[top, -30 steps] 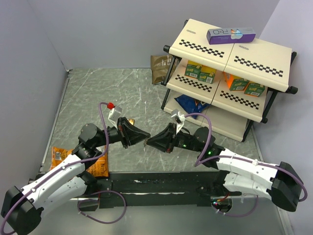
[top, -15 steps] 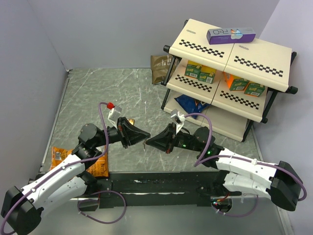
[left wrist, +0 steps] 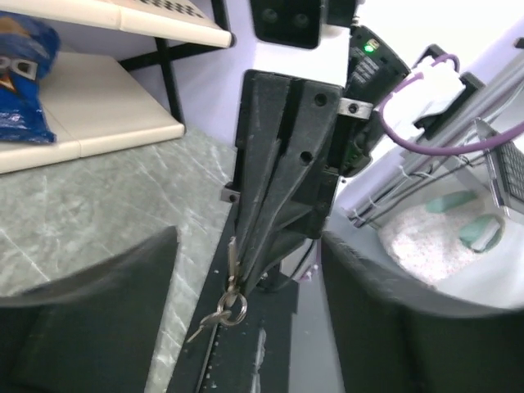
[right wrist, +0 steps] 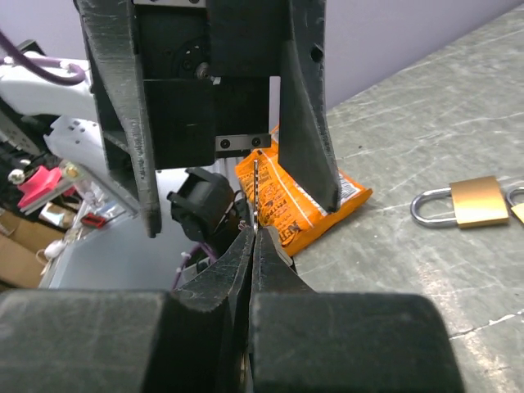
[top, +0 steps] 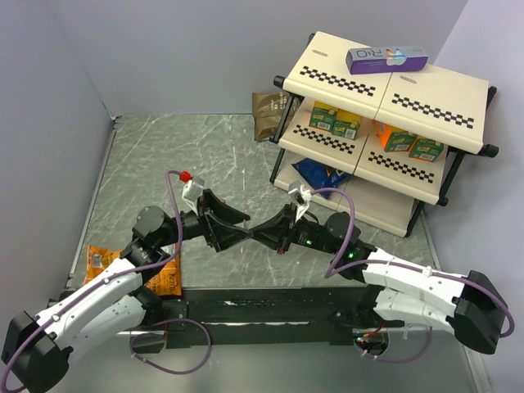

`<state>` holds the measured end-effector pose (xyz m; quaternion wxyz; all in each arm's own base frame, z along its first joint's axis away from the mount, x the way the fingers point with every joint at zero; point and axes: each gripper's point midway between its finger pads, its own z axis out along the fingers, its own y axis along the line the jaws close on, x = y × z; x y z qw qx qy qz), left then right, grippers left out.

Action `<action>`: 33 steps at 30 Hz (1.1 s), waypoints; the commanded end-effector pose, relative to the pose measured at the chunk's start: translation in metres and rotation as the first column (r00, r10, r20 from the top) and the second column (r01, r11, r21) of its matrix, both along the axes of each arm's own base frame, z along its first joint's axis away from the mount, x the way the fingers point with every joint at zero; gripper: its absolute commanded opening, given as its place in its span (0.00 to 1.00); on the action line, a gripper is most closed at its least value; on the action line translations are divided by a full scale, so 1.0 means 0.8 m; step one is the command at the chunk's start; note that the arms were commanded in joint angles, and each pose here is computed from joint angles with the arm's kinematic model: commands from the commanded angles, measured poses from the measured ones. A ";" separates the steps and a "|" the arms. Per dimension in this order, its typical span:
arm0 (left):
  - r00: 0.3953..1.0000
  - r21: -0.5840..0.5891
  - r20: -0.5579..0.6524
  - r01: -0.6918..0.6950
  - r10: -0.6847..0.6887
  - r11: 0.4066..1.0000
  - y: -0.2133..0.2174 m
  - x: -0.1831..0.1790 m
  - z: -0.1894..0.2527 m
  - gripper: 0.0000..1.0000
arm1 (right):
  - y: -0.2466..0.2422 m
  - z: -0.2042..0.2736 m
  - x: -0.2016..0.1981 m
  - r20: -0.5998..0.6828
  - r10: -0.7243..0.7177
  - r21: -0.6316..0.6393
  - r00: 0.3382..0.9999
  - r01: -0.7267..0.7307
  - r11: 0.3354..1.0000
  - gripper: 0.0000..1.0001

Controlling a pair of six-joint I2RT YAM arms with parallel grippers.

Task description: Unlock with the key

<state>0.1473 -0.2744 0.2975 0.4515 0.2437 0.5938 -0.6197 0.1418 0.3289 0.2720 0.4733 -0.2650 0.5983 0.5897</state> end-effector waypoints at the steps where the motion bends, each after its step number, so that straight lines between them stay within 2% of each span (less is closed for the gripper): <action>1: 0.998 -0.023 0.026 -0.053 0.054 0.998 0.004 0.009 0.018 0.88 | -0.011 0.022 0.011 0.027 -0.057 0.045 0.998 0.056 0.997 0.00; 4: 0.992 -0.023 0.013 -0.127 0.127 0.992 0.012 0.019 0.021 0.99 | -0.017 0.010 0.020 0.005 -0.093 0.025 0.996 0.093 0.995 0.00; 5: 0.984 0.000 -0.020 -0.175 0.175 0.985 0.016 0.028 0.015 1.00 | -0.020 0.006 0.023 -0.002 -0.109 0.019 0.994 0.109 0.994 0.00; 6: 0.955 0.017 -0.061 -0.290 0.290 0.957 0.026 0.051 0.009 0.99 | -0.023 0.001 0.028 -0.007 -0.129 0.008 0.992 0.130 0.992 0.00; 7: 0.921 0.033 -0.097 -0.375 0.377 0.926 0.038 0.065 0.007 0.99 | -0.027 -0.012 0.033 -0.028 -0.149 -0.020 0.988 0.149 0.989 0.00; 8: 0.867 0.130 -0.177 -0.449 0.467 0.884 0.051 0.079 -0.024 0.99 | -0.032 -0.013 0.038 -0.035 -0.181 -0.022 0.983 0.180 0.983 0.00; 9: 0.807 0.176 -0.225 -0.518 0.546 0.837 0.064 0.091 -0.040 1.00 | -0.038 -0.020 0.045 -0.048 -0.206 -0.034 0.977 0.205 0.978 0.00; 10: 0.697 0.214 -0.284 -0.624 0.659 0.752 0.087 0.111 -0.056 0.99 | -0.044 -0.030 0.050 -0.065 -0.230 -0.053 0.971 0.227 0.972 0.00; 12: 0.622 0.315 -0.319 -0.642 0.715 0.699 0.100 0.113 -0.104 1.00 | -0.056 -0.034 0.056 -0.079 -0.274 -0.058 0.958 0.270 0.961 0.00; 15: 0.590 0.360 -0.388 -0.610 0.708 0.706 0.096 0.108 -0.147 0.99 | -0.076 -0.044 0.061 -0.081 -0.342 -0.087 0.936 0.336 0.938 0.00; 19: 0.518 0.460 -0.440 -0.571 0.733 0.680 0.093 0.109 -0.200 1.00 | -0.096 -0.055 0.058 -0.074 -0.391 -0.123 0.917 0.381 0.916 0.00; 23: 0.510 0.466 -0.458 -0.560 0.728 0.685 0.087 0.115 -0.226 1.00 | -0.117 -0.053 0.050 -0.063 -0.423 -0.111 0.904 0.415 0.903 0.00; 26: 0.493 0.505 -0.445 -0.551 0.747 0.665 0.088 0.124 -0.247 0.99 | -0.126 -0.054 0.044 -0.067 -0.433 -0.102 0.899 0.426 0.899 0.00; 33: 0.416 0.566 -0.454 -0.548 0.788 0.616 0.119 0.155 -0.291 1.00 | -0.136 -0.053 0.038 -0.069 -0.445 -0.088 0.893 0.439 0.894 0.00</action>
